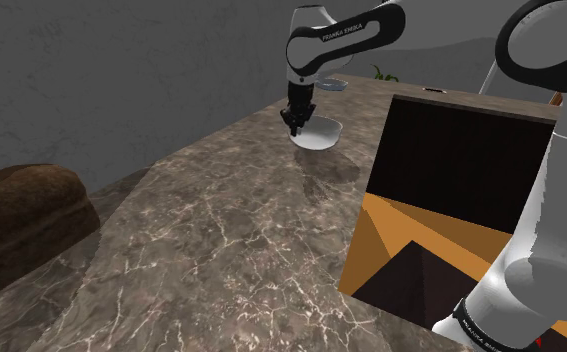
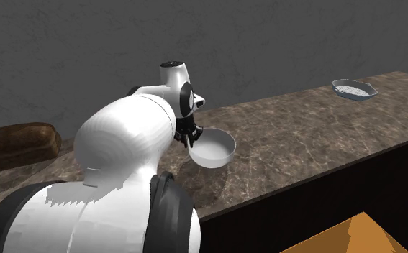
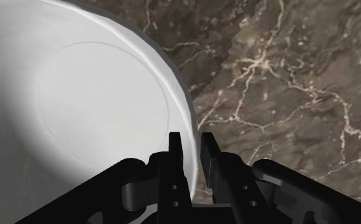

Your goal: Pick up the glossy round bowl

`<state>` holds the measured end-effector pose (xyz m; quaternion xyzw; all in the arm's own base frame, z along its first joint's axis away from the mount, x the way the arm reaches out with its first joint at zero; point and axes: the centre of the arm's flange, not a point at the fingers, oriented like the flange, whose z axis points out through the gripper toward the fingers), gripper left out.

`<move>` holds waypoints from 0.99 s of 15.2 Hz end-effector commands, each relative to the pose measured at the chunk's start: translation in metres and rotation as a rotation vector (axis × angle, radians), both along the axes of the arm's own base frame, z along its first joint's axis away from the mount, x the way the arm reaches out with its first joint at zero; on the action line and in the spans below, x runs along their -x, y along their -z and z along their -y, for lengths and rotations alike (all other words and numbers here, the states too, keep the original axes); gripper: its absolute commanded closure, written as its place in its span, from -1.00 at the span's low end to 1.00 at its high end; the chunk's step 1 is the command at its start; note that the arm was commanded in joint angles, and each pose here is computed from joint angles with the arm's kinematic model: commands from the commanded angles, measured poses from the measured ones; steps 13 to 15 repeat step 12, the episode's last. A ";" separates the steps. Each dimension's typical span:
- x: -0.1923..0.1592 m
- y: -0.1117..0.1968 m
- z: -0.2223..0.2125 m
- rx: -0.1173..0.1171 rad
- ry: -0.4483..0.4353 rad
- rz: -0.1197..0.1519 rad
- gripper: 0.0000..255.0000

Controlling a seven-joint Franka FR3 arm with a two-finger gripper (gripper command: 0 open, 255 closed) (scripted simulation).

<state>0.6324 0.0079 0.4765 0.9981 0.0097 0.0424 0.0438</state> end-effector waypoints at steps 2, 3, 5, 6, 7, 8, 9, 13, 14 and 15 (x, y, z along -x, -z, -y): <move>0.001 -0.018 -0.001 0.000 0.000 0.001 1.00; 0.001 -0.023 -0.001 0.000 0.000 0.001 1.00; 0.001 -0.033 -0.001 0.000 0.000 0.001 1.00; 0.001 -0.039 -0.001 0.000 0.000 0.001 1.00; 0.001 -0.044 -0.001 0.000 0.000 0.001 1.00; 0.001 -0.049 -0.001 0.000 0.000 0.001 1.00; 0.001 -0.055 -0.001 0.000 0.000 0.001 1.00; 0.001 -0.061 -0.001 0.000 0.000 0.001 1.00; 0.001 -0.061 -0.001 0.000 0.000 0.001 1.00; 0.001 -0.061 -0.001 0.000 0.000 0.001 1.00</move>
